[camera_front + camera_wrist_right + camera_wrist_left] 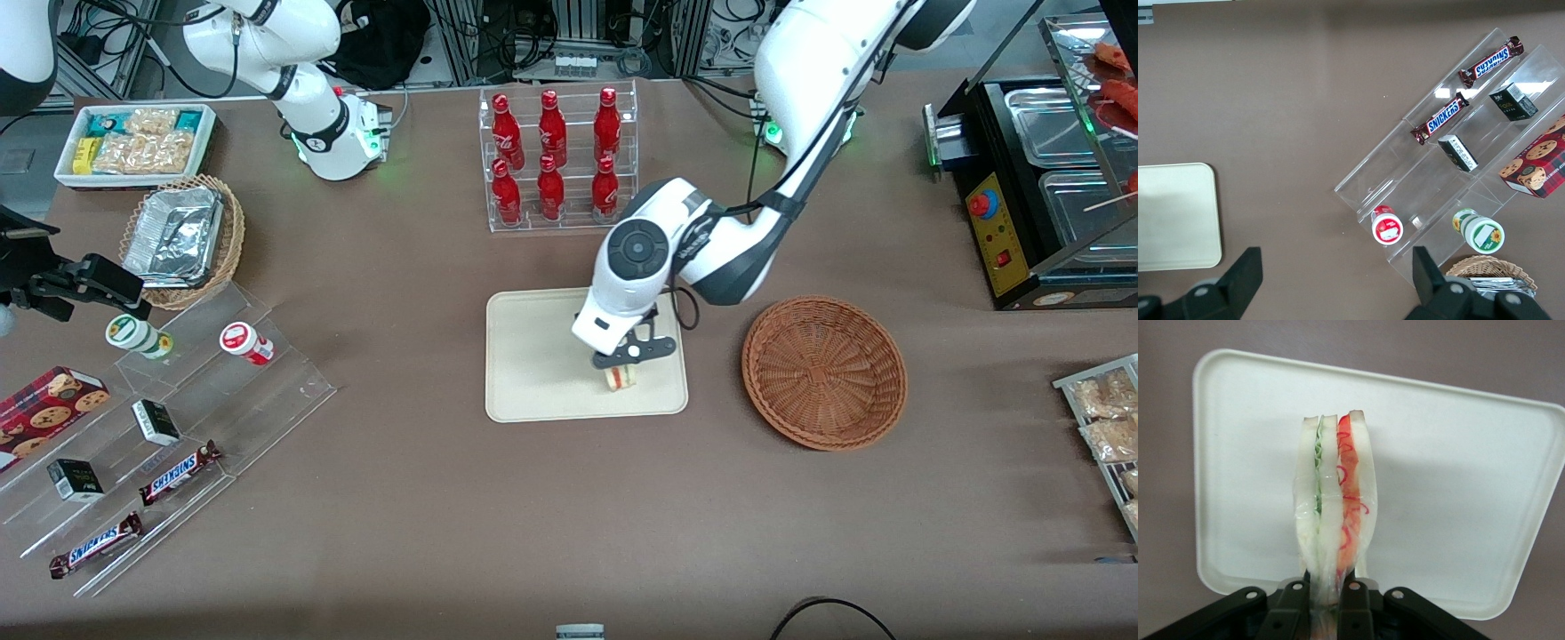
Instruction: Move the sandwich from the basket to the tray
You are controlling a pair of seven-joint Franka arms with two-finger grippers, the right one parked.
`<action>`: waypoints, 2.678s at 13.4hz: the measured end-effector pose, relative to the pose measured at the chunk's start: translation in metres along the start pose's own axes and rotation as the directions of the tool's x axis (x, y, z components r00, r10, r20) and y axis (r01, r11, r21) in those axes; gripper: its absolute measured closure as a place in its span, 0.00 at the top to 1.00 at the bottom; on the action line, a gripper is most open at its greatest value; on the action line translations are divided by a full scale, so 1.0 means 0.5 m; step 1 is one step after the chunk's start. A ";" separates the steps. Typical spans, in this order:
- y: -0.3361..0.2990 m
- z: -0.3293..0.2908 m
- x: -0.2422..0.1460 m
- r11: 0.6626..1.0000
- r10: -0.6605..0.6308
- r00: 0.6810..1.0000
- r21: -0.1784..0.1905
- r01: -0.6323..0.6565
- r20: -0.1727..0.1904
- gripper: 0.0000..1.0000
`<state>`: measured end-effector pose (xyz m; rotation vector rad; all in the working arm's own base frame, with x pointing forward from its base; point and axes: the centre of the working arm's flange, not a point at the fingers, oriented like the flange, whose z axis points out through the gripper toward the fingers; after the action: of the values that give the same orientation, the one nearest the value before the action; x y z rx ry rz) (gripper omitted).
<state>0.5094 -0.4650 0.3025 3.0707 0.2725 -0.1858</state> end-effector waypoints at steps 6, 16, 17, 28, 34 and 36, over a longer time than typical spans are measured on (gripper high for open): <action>0.041 0.077 -0.021 0.998 0.062 0.998 -0.026 -0.063 -0.030 0.14; 0.045 0.115 -0.022 0.995 0.099 0.994 0.012 -0.099 -0.047 0.46; 0.048 0.102 -0.019 0.995 0.097 0.994 0.003 -0.097 -0.056 0.57; -0.178 -0.343 0.071 0.976 -0.195 0.970 0.068 0.207 -0.146 1.00; -0.423 -0.511 0.134 0.951 -0.268 0.952 0.117 0.286 -0.148 1.00; -0.480 -0.540 0.141 0.956 -0.240 0.961 0.137 0.258 -0.135 1.00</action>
<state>0.5667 -0.1999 0.5512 3.1949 0.6848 -0.0370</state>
